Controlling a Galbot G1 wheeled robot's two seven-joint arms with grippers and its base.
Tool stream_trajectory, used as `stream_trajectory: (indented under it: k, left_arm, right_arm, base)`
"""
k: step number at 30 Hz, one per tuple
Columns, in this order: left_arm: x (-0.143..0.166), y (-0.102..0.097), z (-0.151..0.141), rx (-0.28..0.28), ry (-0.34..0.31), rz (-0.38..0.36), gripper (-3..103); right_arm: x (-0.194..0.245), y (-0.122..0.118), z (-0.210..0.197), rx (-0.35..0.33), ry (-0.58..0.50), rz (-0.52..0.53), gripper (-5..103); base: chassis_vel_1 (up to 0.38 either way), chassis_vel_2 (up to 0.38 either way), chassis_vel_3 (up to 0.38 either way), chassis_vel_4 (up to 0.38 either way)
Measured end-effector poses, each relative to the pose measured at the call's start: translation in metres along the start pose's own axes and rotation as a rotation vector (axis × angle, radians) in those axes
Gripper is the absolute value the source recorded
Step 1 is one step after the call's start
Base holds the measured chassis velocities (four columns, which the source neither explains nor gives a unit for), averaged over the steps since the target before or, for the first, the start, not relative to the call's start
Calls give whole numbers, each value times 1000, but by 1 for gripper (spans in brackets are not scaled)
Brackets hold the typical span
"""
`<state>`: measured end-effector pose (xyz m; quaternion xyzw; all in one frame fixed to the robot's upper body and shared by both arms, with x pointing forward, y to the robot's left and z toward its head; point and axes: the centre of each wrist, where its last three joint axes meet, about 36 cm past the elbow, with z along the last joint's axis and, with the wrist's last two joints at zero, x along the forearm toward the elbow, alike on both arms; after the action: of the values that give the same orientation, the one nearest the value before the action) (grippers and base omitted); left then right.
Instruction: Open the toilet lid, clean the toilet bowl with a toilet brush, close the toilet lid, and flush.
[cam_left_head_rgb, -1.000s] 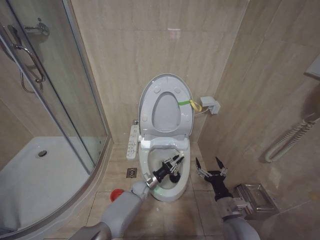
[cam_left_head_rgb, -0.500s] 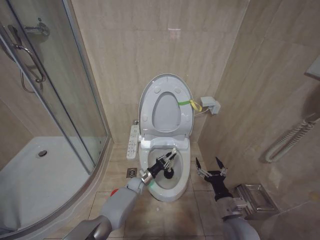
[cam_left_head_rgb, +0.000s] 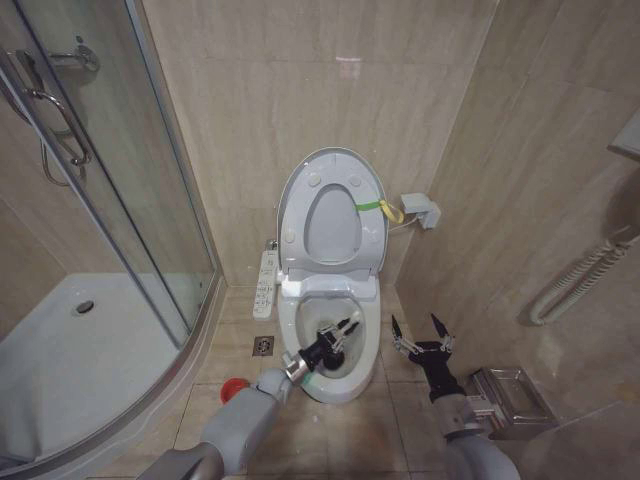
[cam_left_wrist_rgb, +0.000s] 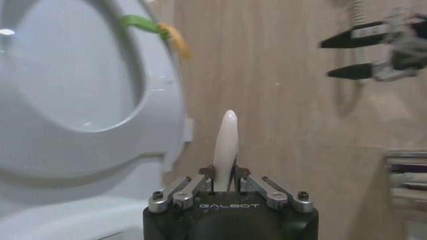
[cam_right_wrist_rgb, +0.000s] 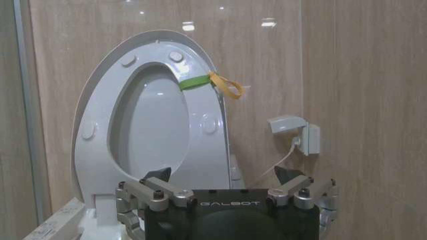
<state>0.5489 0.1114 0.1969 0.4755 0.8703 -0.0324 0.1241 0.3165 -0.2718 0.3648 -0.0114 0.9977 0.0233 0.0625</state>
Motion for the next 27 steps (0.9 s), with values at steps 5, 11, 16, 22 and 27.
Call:
stream_trajectory:
  k: [5,11,16,22,27]
  left_arm:
    - [-24,13,-26,-30,-86,-20,19]
    - [-42,-12,-27,-6,-118,6,19]
    - [-24,-38,-4,41,-64,24,19]
    - [-2,-26,4,33,-19,13,19]
    - [-9,2,-12,-9,-41,-18,19]
  right_arm:
    - [0,0,0,0,0,0,100]
    - [0,0,0,0,0,0,100]
    - [0,0,0,0,0,0,100]
    - [0,0,0,0,0,0,100]
    - [0,0,0,0,0,0,100]
  base:
    - [0,0,0,0]
    - [0,0,0,0]
    - [0,0,0,0]
    - [0,0,0,0]
    - [0,0,0,0]
